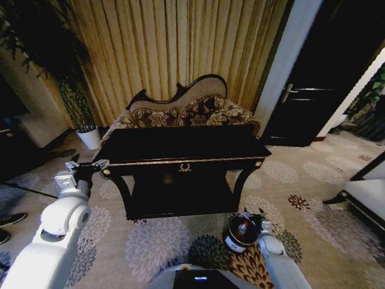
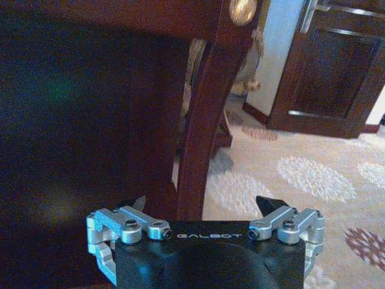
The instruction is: Move to the front of the table and place the trash on the table into the trash bin.
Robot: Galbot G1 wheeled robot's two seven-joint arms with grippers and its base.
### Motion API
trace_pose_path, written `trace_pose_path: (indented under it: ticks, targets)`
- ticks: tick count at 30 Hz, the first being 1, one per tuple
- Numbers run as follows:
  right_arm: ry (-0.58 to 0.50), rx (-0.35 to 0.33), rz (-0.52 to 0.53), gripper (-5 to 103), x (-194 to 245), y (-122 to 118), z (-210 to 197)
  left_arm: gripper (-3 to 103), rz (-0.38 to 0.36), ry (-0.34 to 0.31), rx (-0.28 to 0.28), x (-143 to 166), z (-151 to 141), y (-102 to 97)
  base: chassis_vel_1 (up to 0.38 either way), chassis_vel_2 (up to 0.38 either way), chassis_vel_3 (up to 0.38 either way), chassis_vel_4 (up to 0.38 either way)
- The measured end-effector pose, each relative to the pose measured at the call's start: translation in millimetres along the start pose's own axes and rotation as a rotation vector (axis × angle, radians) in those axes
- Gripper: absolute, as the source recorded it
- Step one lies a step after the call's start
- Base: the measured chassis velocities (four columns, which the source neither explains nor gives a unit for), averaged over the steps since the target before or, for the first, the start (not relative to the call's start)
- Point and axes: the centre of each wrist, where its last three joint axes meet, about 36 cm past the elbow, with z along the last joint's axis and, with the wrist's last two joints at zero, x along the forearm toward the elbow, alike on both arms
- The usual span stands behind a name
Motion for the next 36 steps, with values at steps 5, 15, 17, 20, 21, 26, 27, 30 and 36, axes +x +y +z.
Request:
trace_pose_path:
  ticks: [5, 15, 17, 20, 21, 26, 27, 30, 36]
  targets:
    - [-0.133, -0.073, -0.021, 100, 6, 7, -51, 100, -0.003, -0.015, 0.008, -2, 3, 0.1, 0.000, 0.000, 0.000, 0.000]
    - [-0.447, -0.167, -0.221, 100, 66, 38, -211, 100, 0.056, -0.095, 0.014, -3, 8, 3.1, 0.000, 0.000, 0.000, 0.000]
    - [-0.459, -0.168, -0.250, 100, 73, 41, -223, 100, 0.059, -0.102, 0.015, -3, 8, 3.2, 0.000, 0.000, 0.000, 0.000]
    - [-0.506, -0.152, -0.306, 100, 91, 45, -251, 100, 0.063, -0.110, 0.015, -2, 8, 3.2, 0.000, 0.000, 0.000, 0.000]
    - [-0.531, -0.145, -0.340, 100, 101, 48, -265, 100, 0.068, -0.115, 0.016, -2, 8, 3.4, 0.000, 0.000, 0.000, 0.000]
    - [-0.552, -0.142, -0.404, 100, 122, 54, -286, 100, 0.088, -0.125, 0.013, -3, 7, 3.7, 0.000, 0.000, 0.000, 0.000]
    - [-0.550, -0.139, -0.410, 100, 125, 55, -288, 100, 0.095, -0.130, 0.011, -3, 8, 3.7, 0.000, 0.000, 0.000, 0.000]
    - [-0.547, -0.124, -0.404, 100, 126, 55, -287, 100, 0.103, -0.134, 0.007, -2, 8, 2.8, 0.000, 0.000, 0.000, 0.000]
    - [-0.547, -0.109, -0.382, 100, 123, 53, -279, 100, 0.108, -0.135, -0.003, -2, 8, 1.2, 0.000, 0.000, 0.000, 0.000]
